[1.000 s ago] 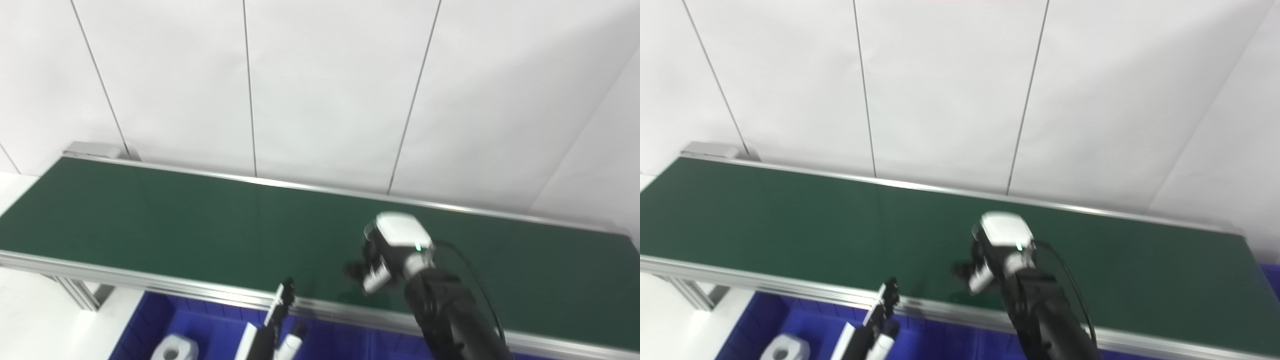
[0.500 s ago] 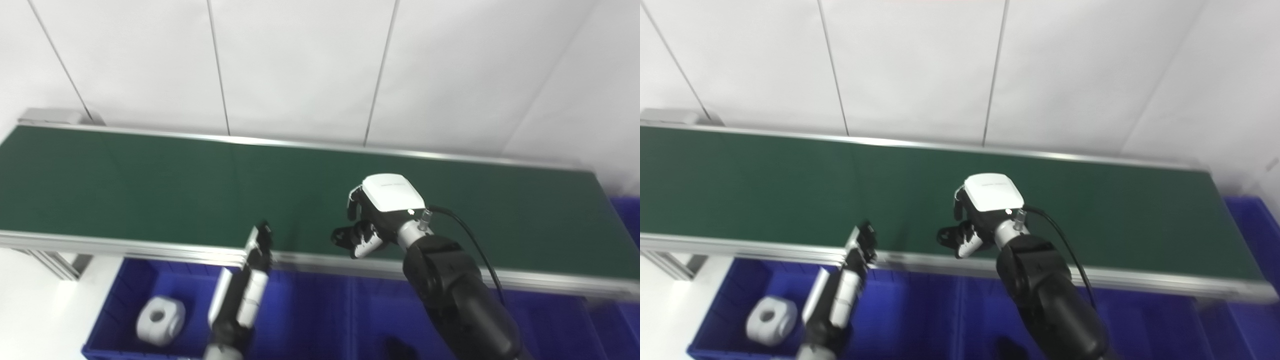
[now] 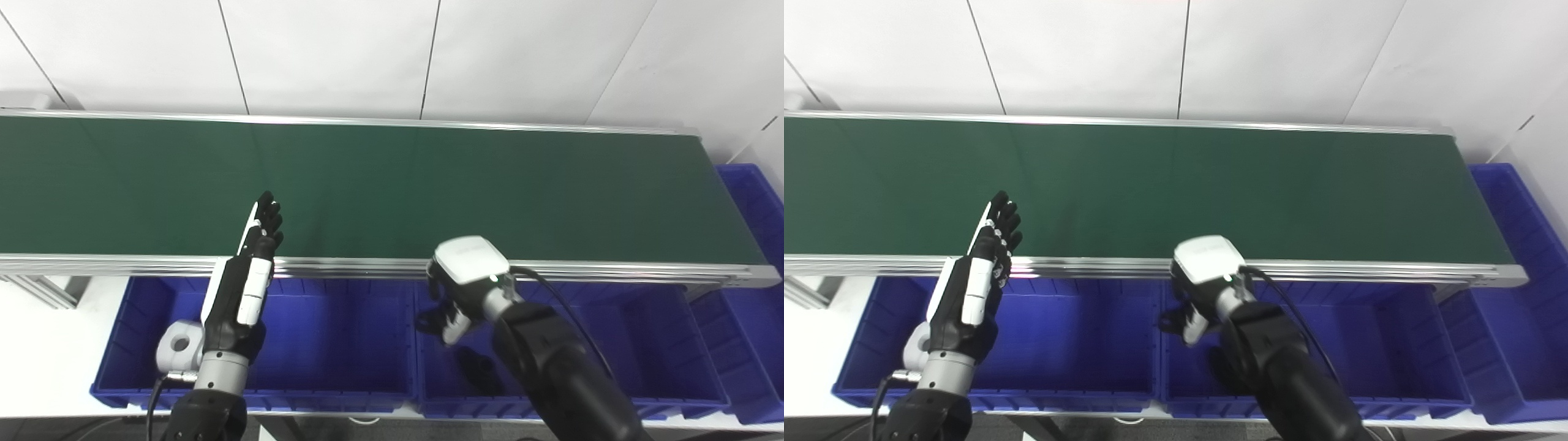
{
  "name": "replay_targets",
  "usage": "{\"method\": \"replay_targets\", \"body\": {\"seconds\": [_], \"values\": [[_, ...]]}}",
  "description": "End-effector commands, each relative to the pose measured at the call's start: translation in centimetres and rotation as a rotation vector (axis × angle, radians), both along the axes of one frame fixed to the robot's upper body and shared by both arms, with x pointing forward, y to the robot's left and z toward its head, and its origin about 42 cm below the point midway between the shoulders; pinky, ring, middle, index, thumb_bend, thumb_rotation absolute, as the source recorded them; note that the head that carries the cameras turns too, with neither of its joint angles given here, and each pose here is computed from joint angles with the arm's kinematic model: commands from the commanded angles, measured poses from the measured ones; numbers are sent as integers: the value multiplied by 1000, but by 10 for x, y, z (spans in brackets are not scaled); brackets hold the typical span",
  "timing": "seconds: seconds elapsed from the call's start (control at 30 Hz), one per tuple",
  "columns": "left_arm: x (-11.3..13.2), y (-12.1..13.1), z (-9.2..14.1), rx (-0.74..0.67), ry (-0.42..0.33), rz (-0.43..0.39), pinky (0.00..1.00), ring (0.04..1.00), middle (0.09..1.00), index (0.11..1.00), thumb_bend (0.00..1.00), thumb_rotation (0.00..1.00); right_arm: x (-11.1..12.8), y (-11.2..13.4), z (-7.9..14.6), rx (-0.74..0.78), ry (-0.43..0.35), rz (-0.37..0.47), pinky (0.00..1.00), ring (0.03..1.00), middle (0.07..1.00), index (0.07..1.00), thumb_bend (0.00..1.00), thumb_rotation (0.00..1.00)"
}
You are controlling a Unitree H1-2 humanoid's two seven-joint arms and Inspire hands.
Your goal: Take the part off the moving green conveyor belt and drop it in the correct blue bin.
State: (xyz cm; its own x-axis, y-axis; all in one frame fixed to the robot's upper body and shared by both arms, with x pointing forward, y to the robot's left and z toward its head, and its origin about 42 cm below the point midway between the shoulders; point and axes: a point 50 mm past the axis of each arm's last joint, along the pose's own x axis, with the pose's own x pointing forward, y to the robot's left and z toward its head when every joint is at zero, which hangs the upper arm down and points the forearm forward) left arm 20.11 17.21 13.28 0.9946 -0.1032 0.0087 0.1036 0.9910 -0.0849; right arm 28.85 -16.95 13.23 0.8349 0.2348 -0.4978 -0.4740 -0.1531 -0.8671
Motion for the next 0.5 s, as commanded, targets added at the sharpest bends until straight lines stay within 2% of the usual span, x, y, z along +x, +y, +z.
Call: {"method": "replay_targets", "body": {"seconds": [0.0,0.1,0.17,0.2,0.33,0.4,0.43,0.47], "values": [[3,1,15,-8,-48,-16,1000,1000,1000,1000,614,948,5,-4,14,0,-58,27,182,253,454,492,525,0],[3,1,15,-10,-41,-19,1000,1000,1000,1000,613,948,5,-10,6,-49,-16,7,182,257,468,485,527,0],[3,2,15,-9,-39,-23,1000,1000,1000,1000,628,946,7,-14,4,-63,-2,-6,188,265,415,506,523,0],[3,2,14,-8,-36,-21,1000,1000,1000,1000,631,946,9,-16,2,-65,1,-9,192,269,443,495,526,0],[2,1,13,-8,-35,-20,1000,1000,1000,1000,628,944,13,-24,1,-97,-17,5,228,303,474,492,528,8],[2,0,12,-8,-36,-21,1000,1000,1000,1000,624,947,14,-26,2,-114,-33,7,258,351,482,494,525,13],[2,0,12,-8,-36,-21,1000,1000,1000,1000,629,948,14,-27,3,-121,-38,5,342,446,568,591,751,294],[2,0,12,-12,-37,-21,1000,1000,1000,1000,630,948,14,-28,4,-122,-37,-4,370,478,597,624,827,391]]}}
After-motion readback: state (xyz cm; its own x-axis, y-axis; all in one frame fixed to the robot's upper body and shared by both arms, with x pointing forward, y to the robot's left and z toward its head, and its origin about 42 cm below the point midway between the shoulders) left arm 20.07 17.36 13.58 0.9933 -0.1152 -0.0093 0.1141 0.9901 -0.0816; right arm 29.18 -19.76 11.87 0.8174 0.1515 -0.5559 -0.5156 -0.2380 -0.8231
